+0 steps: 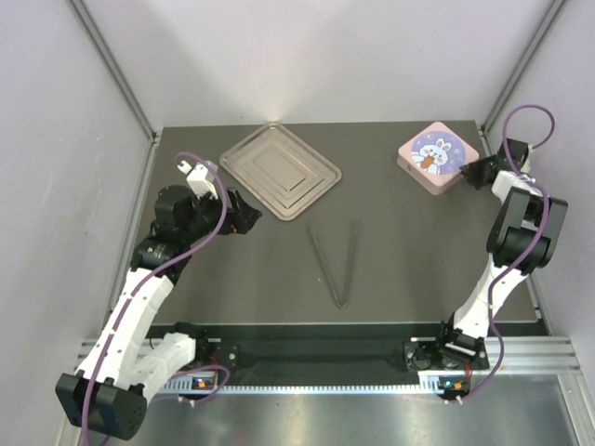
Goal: Pack the chocolate
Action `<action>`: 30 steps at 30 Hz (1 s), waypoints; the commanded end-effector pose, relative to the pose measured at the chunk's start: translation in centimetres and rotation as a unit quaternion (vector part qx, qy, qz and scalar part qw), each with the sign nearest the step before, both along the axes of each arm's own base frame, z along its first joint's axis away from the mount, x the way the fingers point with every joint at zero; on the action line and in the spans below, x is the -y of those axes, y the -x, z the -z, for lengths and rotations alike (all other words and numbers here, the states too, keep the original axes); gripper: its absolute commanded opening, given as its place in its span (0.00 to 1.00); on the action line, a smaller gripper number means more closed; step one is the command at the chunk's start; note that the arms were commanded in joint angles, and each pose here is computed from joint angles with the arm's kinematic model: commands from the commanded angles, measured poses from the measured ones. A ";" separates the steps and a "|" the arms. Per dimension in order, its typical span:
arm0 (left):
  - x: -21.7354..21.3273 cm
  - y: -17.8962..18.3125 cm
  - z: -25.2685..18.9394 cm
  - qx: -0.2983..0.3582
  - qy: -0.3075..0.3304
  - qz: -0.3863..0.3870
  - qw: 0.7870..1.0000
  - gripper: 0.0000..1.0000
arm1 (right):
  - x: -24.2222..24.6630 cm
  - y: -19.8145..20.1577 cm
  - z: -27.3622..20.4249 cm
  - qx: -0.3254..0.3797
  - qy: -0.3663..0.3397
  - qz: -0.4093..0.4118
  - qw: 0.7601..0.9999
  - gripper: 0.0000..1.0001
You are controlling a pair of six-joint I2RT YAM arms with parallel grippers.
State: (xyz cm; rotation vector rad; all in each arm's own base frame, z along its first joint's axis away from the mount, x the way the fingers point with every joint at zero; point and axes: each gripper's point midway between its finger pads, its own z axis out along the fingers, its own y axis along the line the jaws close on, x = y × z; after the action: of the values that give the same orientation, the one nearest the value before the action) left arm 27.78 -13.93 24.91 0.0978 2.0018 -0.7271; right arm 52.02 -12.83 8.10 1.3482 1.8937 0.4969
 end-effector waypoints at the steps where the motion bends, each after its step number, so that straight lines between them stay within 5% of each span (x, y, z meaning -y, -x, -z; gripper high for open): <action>1: 0.0 -0.3 -1.3 0.028 0.008 0.002 1.000 0.91 | -0.6 5.4 5.2 -0.128 -0.007 0.008 0.992 0.18; 4: 0.0 -0.3 -1.3 0.028 0.008 0.001 1.000 0.91 | 0.0 4.8 4.7 -0.122 -0.001 0.006 0.992 0.28; 17: -0.1 -0.5 -1.0 0.024 0.006 -0.001 1.000 0.91 | 2.9 2.1 -4.4 -0.054 0.112 -0.008 0.992 0.38; 30: -0.2 -0.5 -1.1 0.026 0.008 -0.001 1.000 0.91 | -1.8 0.6 -9.3 -0.014 0.254 -0.172 0.952 0.55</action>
State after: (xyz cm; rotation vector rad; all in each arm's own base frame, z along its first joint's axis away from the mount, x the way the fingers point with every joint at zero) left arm 27.99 -13.62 24.96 0.0865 1.9974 -0.7203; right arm 49.49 -12.57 10.90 0.9723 2.1651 0.1649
